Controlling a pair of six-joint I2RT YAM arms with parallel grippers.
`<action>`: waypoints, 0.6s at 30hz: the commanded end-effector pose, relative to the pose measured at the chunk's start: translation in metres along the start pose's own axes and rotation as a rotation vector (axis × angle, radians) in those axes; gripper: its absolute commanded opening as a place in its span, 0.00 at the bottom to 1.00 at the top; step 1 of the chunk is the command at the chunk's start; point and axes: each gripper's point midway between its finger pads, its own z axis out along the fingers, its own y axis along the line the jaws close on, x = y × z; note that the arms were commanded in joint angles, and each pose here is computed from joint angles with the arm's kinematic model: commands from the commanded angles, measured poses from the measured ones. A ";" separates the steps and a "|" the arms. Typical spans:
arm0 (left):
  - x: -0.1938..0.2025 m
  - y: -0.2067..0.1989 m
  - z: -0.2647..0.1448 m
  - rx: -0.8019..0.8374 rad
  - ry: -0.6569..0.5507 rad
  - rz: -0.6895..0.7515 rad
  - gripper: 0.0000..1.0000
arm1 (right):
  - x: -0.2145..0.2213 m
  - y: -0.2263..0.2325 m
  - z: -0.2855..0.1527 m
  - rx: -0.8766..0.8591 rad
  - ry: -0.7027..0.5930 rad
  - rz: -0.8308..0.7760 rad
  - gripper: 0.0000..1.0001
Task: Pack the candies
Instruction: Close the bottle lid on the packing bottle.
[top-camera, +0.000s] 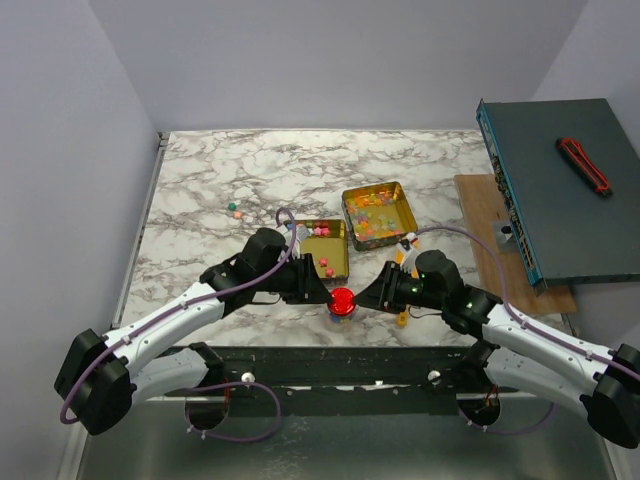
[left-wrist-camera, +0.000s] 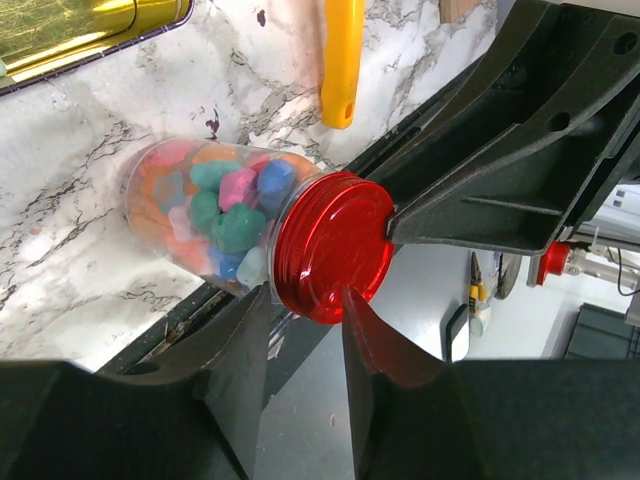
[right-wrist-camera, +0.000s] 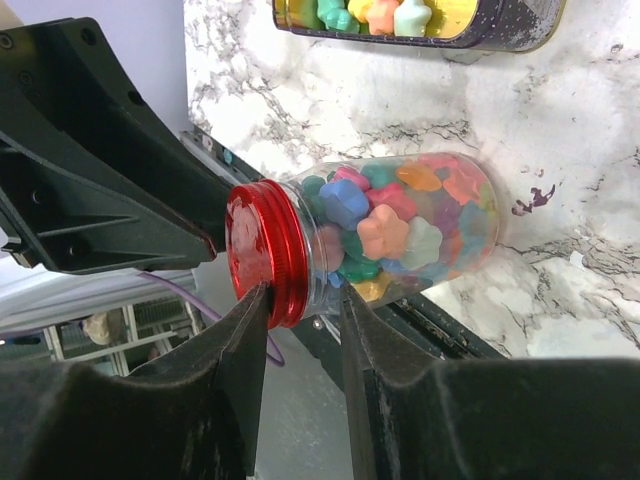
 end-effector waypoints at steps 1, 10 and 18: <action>-0.003 -0.001 -0.001 -0.014 -0.009 0.017 0.39 | 0.013 -0.041 -0.001 0.154 0.030 -0.009 0.33; 0.001 0.006 0.001 -0.032 0.003 0.007 0.44 | 0.022 -0.070 -0.001 0.263 0.056 -0.005 0.32; 0.003 0.009 0.003 -0.043 0.012 0.005 0.45 | 0.012 -0.052 -0.001 0.223 0.038 -0.032 0.34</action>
